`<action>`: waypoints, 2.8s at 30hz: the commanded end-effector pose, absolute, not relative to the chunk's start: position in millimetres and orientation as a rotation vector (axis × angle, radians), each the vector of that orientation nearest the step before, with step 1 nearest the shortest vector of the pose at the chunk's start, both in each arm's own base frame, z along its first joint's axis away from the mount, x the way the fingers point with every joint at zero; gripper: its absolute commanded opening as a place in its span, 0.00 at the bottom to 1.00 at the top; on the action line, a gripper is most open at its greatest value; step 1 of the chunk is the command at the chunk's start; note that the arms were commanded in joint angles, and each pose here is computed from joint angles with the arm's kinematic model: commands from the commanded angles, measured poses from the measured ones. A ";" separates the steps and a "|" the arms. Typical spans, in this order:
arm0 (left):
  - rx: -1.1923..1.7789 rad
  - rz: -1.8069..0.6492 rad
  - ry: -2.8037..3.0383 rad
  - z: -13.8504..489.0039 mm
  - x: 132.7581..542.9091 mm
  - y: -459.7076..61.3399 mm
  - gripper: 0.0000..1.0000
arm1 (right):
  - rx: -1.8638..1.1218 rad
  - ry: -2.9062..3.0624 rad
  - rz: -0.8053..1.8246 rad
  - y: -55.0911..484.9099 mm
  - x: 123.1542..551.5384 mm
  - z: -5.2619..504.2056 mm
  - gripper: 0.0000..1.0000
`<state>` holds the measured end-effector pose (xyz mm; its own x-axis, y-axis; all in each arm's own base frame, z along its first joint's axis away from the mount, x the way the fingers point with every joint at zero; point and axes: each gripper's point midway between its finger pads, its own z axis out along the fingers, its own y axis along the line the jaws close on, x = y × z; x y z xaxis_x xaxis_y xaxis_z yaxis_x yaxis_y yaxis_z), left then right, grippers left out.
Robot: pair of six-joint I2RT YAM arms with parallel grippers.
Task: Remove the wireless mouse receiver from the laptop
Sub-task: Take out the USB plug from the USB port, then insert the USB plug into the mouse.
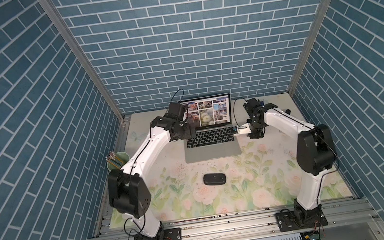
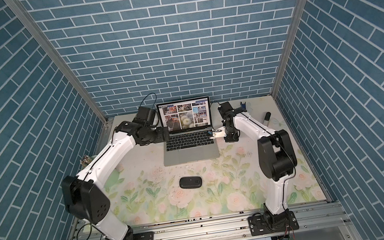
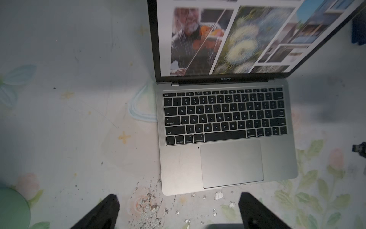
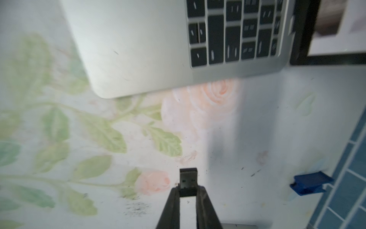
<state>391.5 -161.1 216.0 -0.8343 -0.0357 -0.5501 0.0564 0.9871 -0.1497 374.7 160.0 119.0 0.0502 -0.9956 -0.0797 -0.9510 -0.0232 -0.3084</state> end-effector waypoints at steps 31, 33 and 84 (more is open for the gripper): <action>0.108 -0.233 2.148 215.9 324.9 -121.9 1.00 | -1.896 2.266 0.010 308.8 193.6 64.2 0.00; 0.117 -0.208 2.160 214.8 326.9 -120.7 1.00 | -1.866 2.291 0.029 311.8 191.7 62.7 0.00; 0.187 -0.188 2.365 164.4 326.8 -130.7 1.00 | -2.004 2.191 -0.045 298.5 194.8 48.2 0.00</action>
<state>324.9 -128.1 160.5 -0.7135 0.0778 -0.6964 0.1835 0.9799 -0.0784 193.1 297.1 44.5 -0.1352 -0.9850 -0.1071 -0.9803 0.1488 -0.1302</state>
